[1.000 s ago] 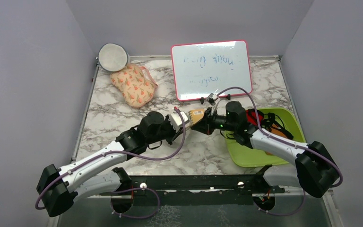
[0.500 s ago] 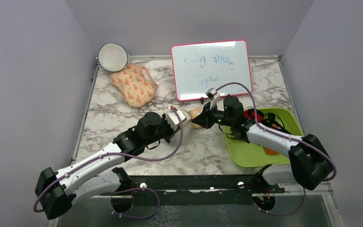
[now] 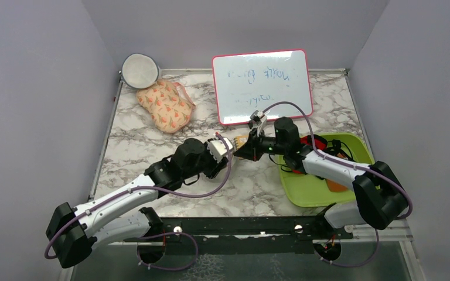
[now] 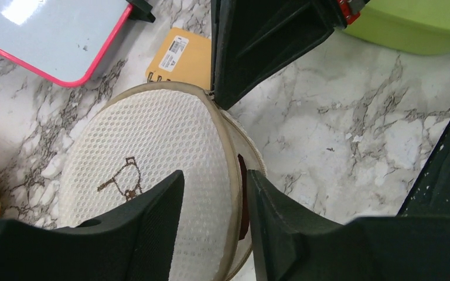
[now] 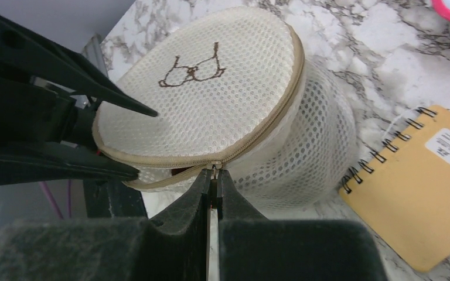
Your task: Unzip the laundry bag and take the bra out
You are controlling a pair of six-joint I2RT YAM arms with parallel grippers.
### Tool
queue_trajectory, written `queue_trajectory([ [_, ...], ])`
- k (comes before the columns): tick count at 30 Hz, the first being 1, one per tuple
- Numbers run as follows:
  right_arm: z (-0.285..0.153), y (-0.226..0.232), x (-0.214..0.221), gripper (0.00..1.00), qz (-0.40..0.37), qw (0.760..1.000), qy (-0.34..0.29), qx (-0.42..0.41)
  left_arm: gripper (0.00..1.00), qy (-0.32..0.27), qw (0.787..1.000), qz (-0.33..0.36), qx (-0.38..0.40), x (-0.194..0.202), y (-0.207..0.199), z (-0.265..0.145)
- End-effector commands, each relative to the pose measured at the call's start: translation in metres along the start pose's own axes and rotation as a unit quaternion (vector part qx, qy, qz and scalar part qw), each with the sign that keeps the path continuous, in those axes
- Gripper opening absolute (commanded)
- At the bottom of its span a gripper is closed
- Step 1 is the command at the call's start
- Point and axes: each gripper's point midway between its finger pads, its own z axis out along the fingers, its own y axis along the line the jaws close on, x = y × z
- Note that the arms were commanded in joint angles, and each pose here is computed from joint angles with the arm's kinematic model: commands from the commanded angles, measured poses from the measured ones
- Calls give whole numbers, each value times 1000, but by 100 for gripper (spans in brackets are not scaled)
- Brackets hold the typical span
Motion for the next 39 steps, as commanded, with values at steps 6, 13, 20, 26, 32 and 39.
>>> queue_trajectory([
  [6,10,51,1,1,-14,997,2,-72,39,0,1000,-6,-2,-7,1,2],
  [13,11,64,4,1,-23,997,-2,-80,26,5,1000,-6,4,-4,-1,5],
  [20,8,54,1,1,-21,999,-9,-41,8,0,1000,-4,-3,-6,2,2],
  [26,5,42,-3,1,-24,999,-22,-2,0,-2,1000,-2,-7,-6,3,1],
  [32,-2,15,-4,1,-11,997,-33,70,0,-10,1000,-1,-13,-9,5,-2],
  [39,-17,-15,-4,1,15,994,-37,102,0,-29,999,0,-41,-17,14,-11],
])
